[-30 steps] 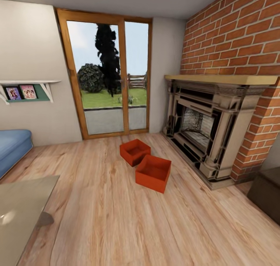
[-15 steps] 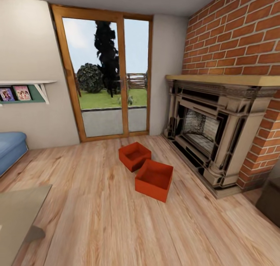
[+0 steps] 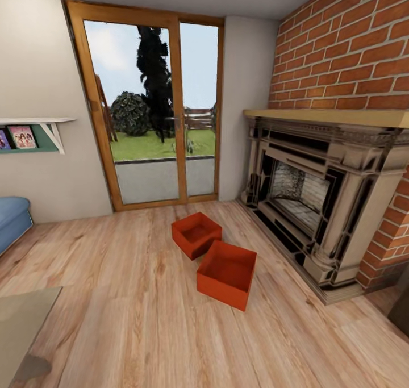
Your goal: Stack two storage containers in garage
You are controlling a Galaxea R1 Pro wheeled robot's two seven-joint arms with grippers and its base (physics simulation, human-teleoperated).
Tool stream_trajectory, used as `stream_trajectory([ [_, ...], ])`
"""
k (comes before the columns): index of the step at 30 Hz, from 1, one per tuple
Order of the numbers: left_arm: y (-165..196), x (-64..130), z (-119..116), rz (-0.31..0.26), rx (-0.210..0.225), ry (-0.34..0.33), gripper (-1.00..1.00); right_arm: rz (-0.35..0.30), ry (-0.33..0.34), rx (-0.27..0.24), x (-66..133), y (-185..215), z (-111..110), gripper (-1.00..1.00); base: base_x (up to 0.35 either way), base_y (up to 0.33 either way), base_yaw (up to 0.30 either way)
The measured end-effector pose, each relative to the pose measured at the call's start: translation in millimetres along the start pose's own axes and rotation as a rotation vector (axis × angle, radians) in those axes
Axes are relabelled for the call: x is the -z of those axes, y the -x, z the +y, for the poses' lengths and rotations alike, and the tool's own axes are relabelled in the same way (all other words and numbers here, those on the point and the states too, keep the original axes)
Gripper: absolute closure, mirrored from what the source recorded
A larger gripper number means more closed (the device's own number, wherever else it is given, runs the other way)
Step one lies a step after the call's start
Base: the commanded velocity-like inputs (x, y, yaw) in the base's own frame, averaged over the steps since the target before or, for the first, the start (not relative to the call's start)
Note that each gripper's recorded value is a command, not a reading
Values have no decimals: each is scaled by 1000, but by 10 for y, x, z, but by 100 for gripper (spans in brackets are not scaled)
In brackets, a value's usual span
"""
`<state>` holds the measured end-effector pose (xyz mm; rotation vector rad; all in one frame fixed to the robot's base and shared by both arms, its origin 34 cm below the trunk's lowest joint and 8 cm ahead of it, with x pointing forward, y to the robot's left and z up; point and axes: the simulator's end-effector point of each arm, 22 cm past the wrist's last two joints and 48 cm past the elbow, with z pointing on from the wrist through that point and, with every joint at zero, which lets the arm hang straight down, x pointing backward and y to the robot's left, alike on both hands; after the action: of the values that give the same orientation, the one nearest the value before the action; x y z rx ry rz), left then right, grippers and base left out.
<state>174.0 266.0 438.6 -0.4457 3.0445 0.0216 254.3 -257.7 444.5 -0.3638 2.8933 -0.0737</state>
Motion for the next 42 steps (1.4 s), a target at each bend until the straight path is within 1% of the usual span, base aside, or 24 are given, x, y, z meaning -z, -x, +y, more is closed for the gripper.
stream_trajectory([
  [7,2,0,0,-1,0,0,-100,-1,0,0,0,2,0,-100,324,69,-7],
  [10,3,0,0,-1,1,0,-100,-2,1,-4,0,4,8,-100,323,156,-159],
  [27,0,0,-7,0,0,-1,-100,-2,1,-5,0,5,11,-100,306,192,-273],
  [39,1,0,-9,-1,-2,-1,-100,-2,1,-5,0,5,10,-100,317,30,-284],
  [42,16,-1,-12,-7,-1,-1,-100,-1,1,-5,-1,4,10,-100,102,0,-284],
])
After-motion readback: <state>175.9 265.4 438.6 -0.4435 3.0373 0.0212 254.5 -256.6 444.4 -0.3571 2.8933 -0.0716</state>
